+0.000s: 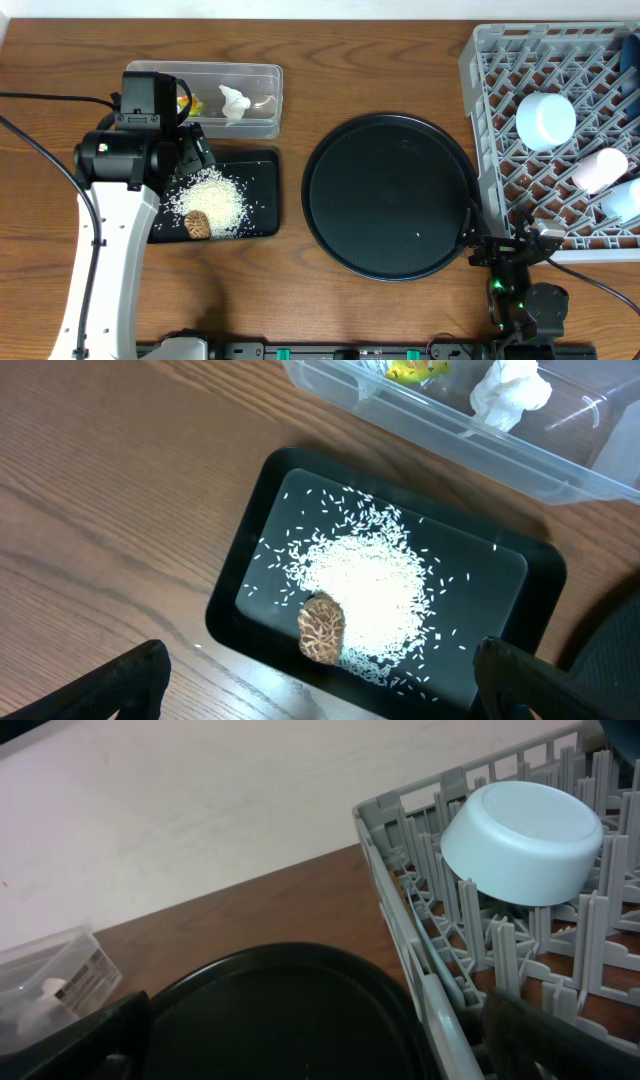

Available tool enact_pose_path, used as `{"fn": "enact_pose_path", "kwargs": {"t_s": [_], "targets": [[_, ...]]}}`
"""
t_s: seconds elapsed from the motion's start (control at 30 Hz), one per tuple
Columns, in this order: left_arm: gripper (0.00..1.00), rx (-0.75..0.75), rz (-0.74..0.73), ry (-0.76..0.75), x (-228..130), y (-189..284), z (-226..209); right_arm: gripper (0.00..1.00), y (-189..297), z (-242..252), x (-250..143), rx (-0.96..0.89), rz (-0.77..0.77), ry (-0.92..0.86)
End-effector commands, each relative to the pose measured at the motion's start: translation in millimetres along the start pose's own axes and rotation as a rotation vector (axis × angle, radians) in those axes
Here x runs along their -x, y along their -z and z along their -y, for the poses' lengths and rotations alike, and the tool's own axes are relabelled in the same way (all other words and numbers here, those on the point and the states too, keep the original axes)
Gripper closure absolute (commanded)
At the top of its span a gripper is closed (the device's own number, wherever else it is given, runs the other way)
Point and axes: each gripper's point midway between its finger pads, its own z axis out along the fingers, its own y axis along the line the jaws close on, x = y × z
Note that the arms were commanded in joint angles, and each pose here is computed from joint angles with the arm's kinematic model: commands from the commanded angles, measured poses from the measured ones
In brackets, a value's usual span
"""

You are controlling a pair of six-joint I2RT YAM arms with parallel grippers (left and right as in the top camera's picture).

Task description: Sort waste into correct bins and load items into the dishwasher rack

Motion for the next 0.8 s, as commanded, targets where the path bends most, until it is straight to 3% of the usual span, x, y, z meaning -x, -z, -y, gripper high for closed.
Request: {"fn": "enact_pose_path", "kwargs": {"t_s": [0.0, 0.77], "targets": [[0.02, 0.010, -0.002, -0.015, 0, 0, -1, 0.01, 0, 1, 0, -0.006, 0.003, 0.016], [0.02, -0.013, 0.053, 0.001, 1, 18, -6, 0.01, 0, 1, 0, -0.006, 0.003, 0.016]]}}
